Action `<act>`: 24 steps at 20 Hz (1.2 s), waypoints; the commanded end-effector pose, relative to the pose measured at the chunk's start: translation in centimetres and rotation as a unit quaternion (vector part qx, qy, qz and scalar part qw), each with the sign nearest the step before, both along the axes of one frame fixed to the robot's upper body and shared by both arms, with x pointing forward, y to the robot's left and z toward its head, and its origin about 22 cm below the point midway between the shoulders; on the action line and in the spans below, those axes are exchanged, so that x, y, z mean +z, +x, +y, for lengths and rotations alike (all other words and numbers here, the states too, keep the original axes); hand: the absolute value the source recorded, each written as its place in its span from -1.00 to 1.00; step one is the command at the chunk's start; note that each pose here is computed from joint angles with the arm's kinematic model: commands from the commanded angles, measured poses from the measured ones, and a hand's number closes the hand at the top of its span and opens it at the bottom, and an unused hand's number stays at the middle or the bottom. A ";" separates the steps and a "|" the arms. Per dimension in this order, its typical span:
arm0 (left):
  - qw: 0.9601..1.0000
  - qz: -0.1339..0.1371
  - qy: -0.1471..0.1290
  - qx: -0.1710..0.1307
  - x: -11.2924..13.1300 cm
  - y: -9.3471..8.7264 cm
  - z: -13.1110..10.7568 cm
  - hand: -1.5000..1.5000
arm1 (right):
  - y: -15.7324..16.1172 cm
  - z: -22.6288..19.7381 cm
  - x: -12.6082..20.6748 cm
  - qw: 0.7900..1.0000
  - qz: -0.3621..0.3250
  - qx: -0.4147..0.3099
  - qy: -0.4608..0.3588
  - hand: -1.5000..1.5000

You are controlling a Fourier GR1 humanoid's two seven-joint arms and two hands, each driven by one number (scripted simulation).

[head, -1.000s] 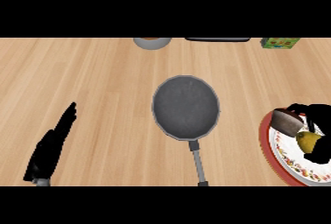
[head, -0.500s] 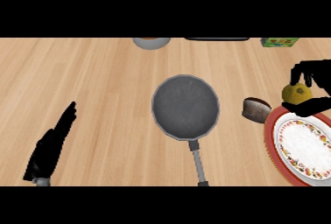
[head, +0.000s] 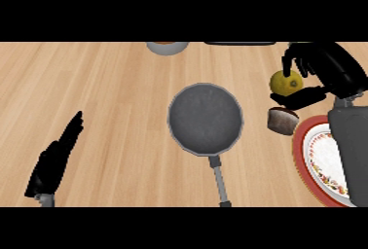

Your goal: Pick the lemon from the plate and place it in the pan

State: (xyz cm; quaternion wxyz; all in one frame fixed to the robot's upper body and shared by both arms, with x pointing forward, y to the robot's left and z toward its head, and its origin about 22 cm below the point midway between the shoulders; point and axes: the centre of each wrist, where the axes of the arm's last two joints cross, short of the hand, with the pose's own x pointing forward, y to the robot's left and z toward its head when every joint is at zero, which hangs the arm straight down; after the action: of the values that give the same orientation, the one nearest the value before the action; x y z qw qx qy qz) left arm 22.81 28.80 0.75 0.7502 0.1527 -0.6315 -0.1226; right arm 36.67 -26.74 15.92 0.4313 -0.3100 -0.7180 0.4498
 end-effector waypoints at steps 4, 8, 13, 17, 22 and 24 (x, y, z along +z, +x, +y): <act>1.000 -0.002 -0.009 -0.007 0.0 -0.6 -0.1 0.00 | 2.1 9.1 -0.5 0.997 0.049 0.042 0.050 1.00; 1.000 0.000 0.000 -0.003 0.2 -0.6 0.0 0.00 | 2.9 13.5 -2.1 0.992 0.098 0.050 0.056 1.00; 1.000 -0.001 -0.001 -0.017 0.9 -0.3 -0.1 0.00 | 4.7 17.3 -5.5 0.991 0.123 0.051 0.029 1.00; 1.000 -0.007 0.006 -0.011 0.4 0.5 -1.0 0.00 | 5.2 18.6 -7.7 0.988 0.145 0.055 -0.016 1.00; 1.000 -0.008 -0.004 -0.025 1.1 1.0 -1.8 0.00 | 4.4 17.7 -12.0 0.961 0.269 0.058 0.005 1.00; 0.999 -0.017 -0.003 -0.036 1.1 1.9 -3.2 0.00 | 4.3 17.3 -12.6 0.943 0.327 0.029 0.054 -1.00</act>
State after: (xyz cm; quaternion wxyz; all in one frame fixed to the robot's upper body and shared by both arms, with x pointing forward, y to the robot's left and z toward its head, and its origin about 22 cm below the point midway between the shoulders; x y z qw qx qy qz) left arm 23.62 26.71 1.41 0.7411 0.1360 -0.6427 -0.1386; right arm 41.22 -8.93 5.28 0.5683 -0.1497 -0.6145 0.5264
